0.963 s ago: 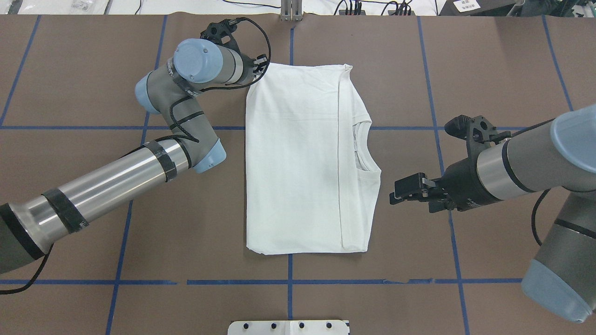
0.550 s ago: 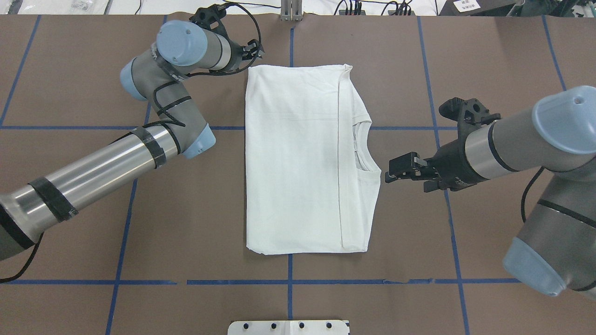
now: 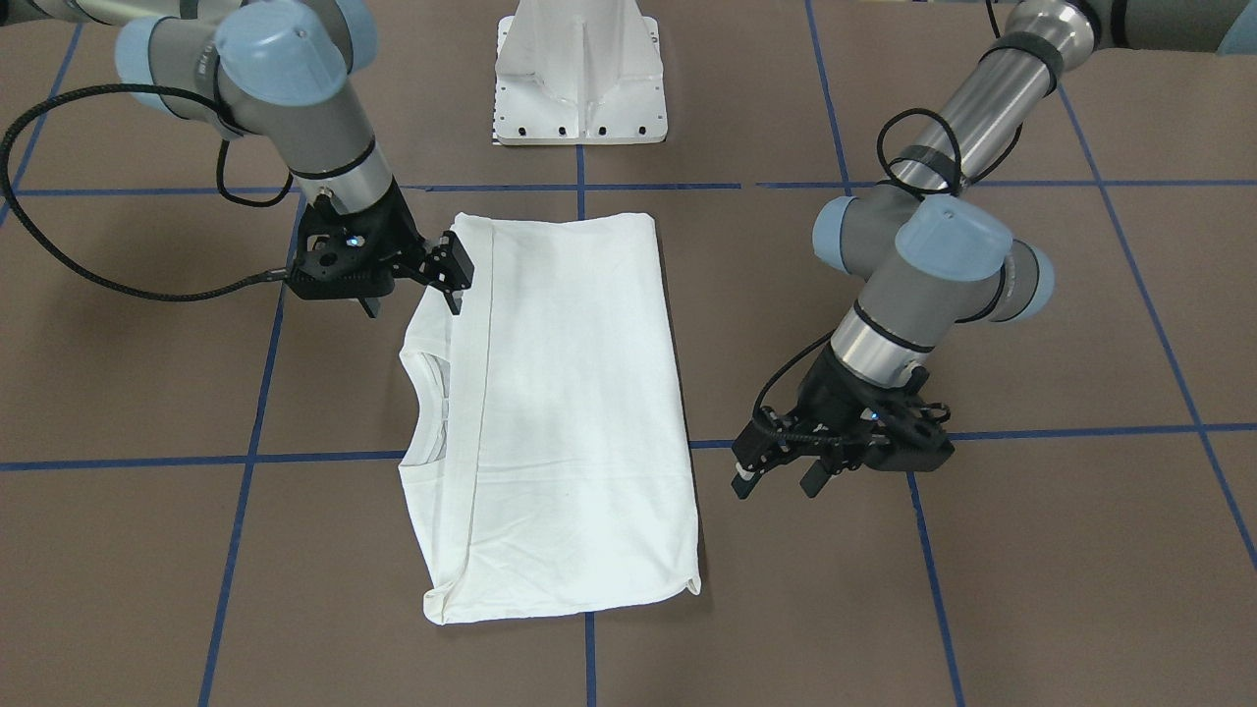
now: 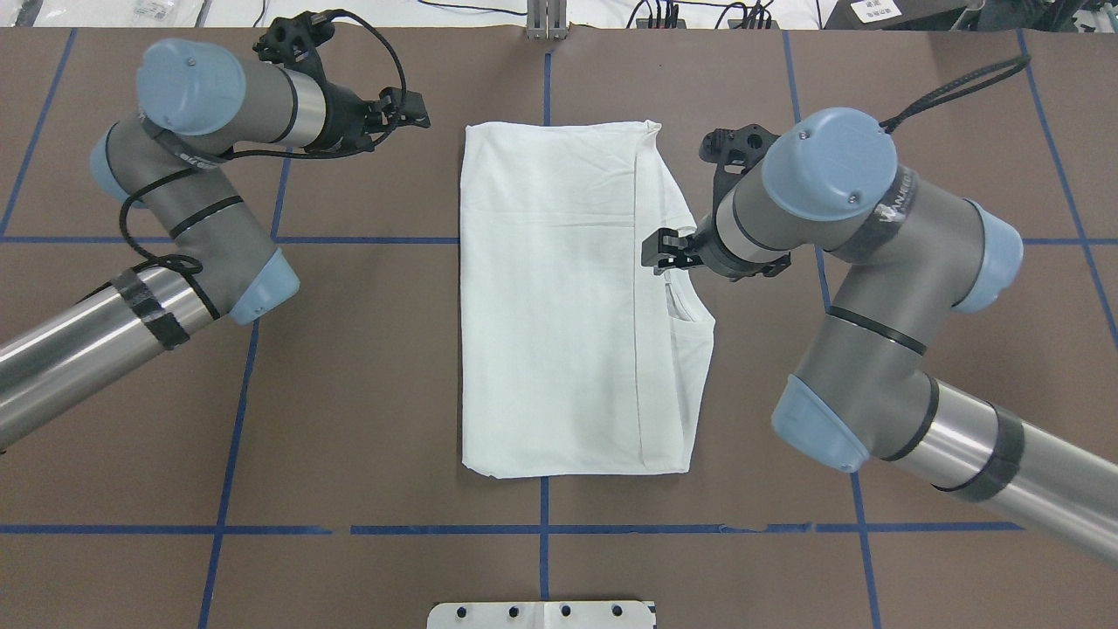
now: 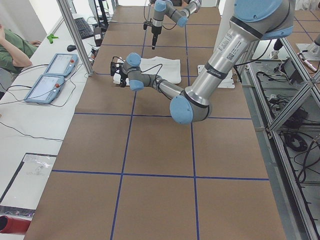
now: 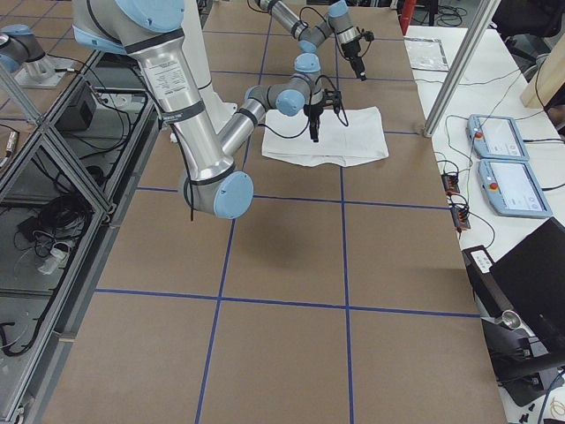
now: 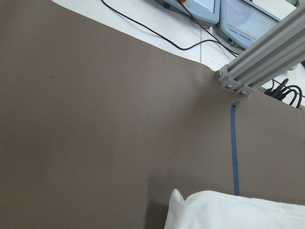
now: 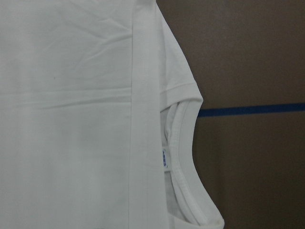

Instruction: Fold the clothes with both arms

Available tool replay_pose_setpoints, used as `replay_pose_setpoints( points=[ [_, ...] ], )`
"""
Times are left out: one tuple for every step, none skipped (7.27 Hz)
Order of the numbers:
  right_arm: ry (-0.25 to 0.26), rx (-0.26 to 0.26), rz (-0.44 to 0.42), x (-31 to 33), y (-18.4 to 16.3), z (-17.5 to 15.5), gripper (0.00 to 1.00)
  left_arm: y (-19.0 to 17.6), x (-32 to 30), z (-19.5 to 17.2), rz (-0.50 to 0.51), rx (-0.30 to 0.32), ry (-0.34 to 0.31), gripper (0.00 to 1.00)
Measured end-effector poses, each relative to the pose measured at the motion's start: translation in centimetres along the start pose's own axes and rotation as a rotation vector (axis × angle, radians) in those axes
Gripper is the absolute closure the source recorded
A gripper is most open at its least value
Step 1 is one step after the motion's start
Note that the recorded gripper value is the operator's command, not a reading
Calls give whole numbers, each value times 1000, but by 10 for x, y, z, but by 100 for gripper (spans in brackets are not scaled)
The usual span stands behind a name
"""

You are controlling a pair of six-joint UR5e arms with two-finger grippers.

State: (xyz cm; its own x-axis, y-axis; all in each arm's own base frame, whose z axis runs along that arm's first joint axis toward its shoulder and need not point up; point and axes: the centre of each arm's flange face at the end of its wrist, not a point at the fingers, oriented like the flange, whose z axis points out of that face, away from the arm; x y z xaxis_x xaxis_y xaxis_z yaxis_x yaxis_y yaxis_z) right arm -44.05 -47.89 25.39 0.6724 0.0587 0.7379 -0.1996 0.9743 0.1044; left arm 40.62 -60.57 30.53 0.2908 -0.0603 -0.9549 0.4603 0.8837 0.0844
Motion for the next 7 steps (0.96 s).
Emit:
replay_pose_setpoints(
  points=[
    [53,38,-1,-14,-21,19,0,14,-5,-35,4,-33,10,0],
    [95,77,6,-27,-47,37,0,27,2,-75,12,-64,5,0],
    [111,116,14,-34,-75,60,0,39,16,-111,29,-85,-15,0],
    [111,154,15,-32,-103,87,0,46,28,-135,43,-96,-33,0],
    [120,192,-4,-28,-127,107,0,50,34,-147,49,-99,-42,0],
    [141,225,-30,-30,-144,120,0,51,36,-151,51,-100,-45,0],
    [162,246,-50,-37,-155,129,1,51,37,-151,52,-102,-47,0]
  ],
)
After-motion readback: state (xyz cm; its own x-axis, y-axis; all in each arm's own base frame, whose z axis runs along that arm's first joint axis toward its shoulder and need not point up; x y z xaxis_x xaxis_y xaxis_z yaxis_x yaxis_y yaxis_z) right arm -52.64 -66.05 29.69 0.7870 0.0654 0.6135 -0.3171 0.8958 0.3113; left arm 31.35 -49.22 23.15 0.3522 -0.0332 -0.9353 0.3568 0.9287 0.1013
